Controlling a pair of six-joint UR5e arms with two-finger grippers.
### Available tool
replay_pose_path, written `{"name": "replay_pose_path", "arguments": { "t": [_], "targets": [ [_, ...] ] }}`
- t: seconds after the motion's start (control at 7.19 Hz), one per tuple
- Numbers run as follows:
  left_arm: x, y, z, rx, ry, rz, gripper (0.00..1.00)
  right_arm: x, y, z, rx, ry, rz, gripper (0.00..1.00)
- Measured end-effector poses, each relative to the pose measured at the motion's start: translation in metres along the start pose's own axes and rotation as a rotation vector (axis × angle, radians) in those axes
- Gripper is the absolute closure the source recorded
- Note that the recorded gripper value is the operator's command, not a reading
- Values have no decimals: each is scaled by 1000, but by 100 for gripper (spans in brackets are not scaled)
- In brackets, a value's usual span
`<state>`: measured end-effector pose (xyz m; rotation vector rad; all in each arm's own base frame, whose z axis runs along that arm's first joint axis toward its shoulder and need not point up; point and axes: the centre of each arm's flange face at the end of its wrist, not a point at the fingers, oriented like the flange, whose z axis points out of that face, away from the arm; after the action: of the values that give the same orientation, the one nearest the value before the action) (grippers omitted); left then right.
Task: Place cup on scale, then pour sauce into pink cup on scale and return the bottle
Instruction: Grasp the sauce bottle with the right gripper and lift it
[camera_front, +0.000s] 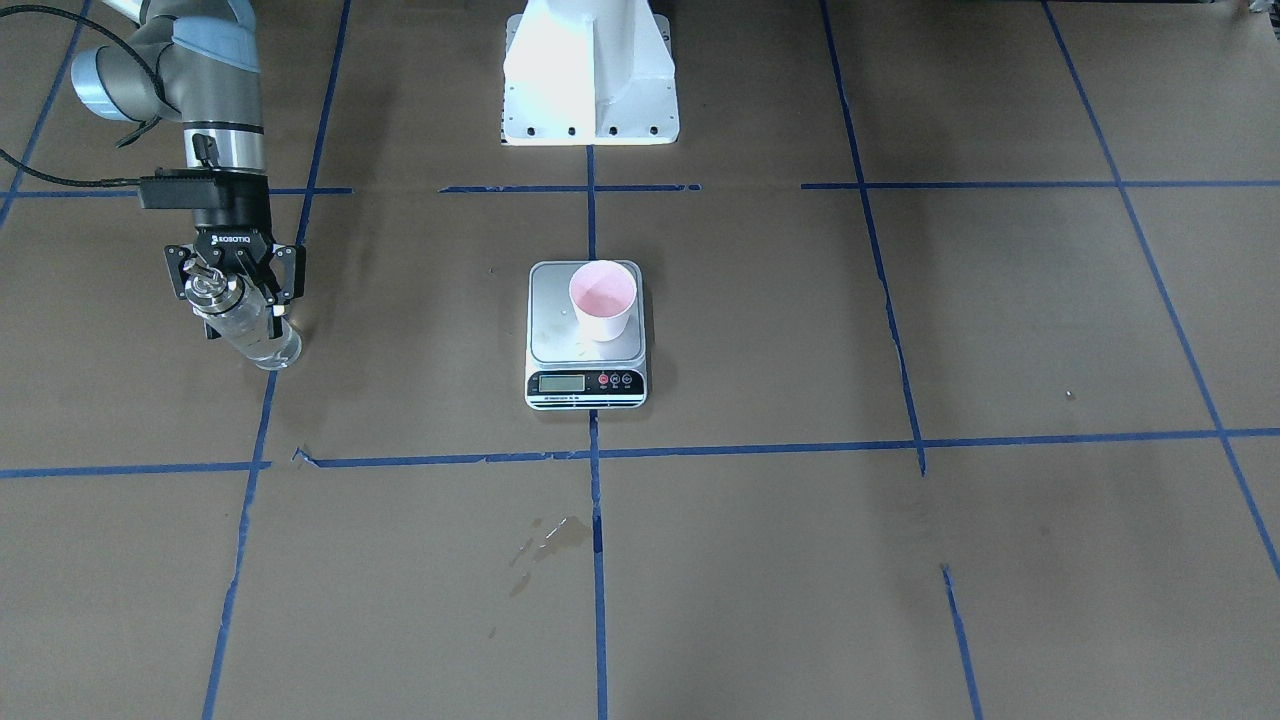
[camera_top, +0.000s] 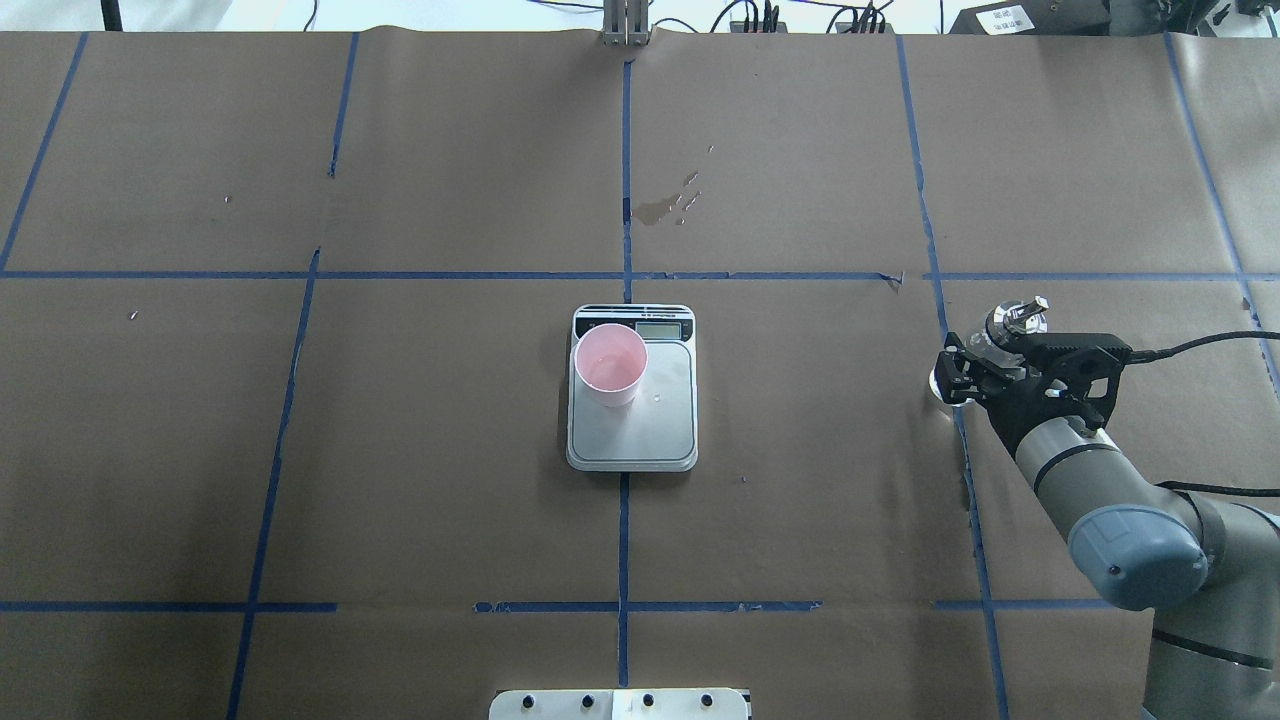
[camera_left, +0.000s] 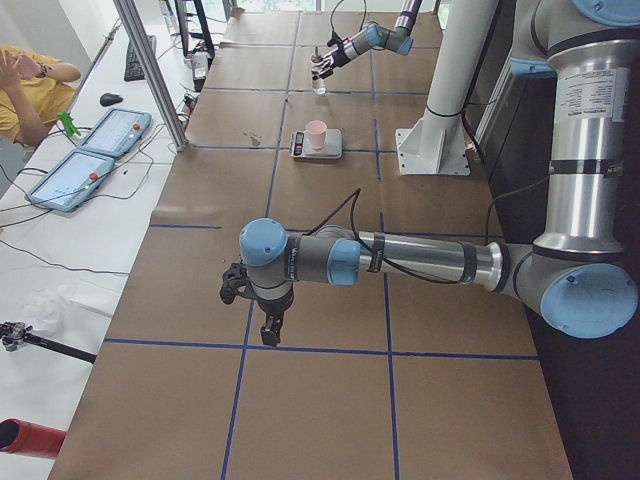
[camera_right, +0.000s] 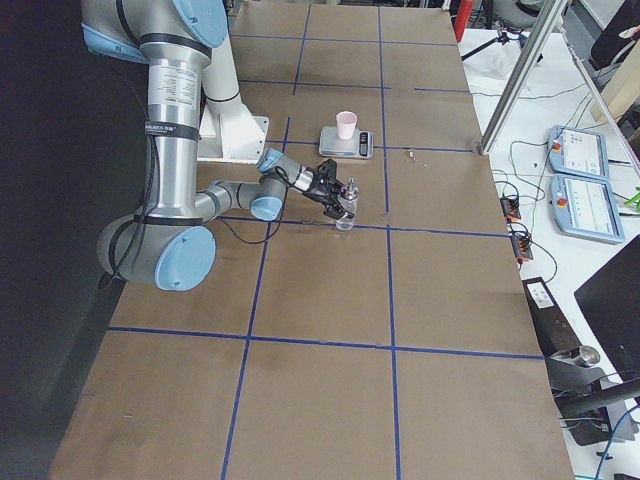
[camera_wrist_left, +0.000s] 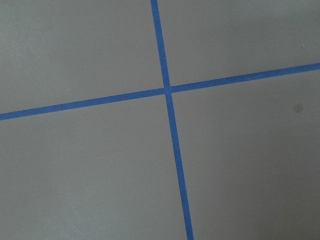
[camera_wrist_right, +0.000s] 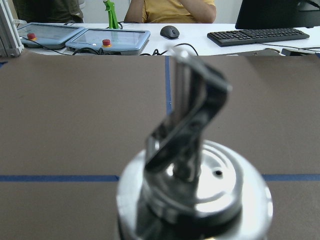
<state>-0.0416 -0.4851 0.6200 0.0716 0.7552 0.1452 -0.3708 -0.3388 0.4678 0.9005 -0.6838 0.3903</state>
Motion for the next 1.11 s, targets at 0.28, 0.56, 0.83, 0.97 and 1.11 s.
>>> {"name": "replay_pose_path", "arguments": {
  "t": [0.28, 0.56, 0.83, 0.97, 1.11],
  "targets": [
    [-2, 2, 1, -4, -1, -6, 0, -9, -8, -2, 18, -12, -22, 100],
    [-5, 7, 4, -10, 0, -13, 0, -14, -26, -4, 38, -21, -44, 100],
    [-9, 14, 2, -7, 0, -4, 0, -30, -60, -12, 67, -53, -85, 100],
    [-14, 16, -1, 1, -1, 31, 0, -37, -73, -12, 77, -61, -85, 100],
    [-19, 18, -3, 5, -1, 67, 0, -40, -82, -10, 84, -54, -101, 100]
  ]
}}
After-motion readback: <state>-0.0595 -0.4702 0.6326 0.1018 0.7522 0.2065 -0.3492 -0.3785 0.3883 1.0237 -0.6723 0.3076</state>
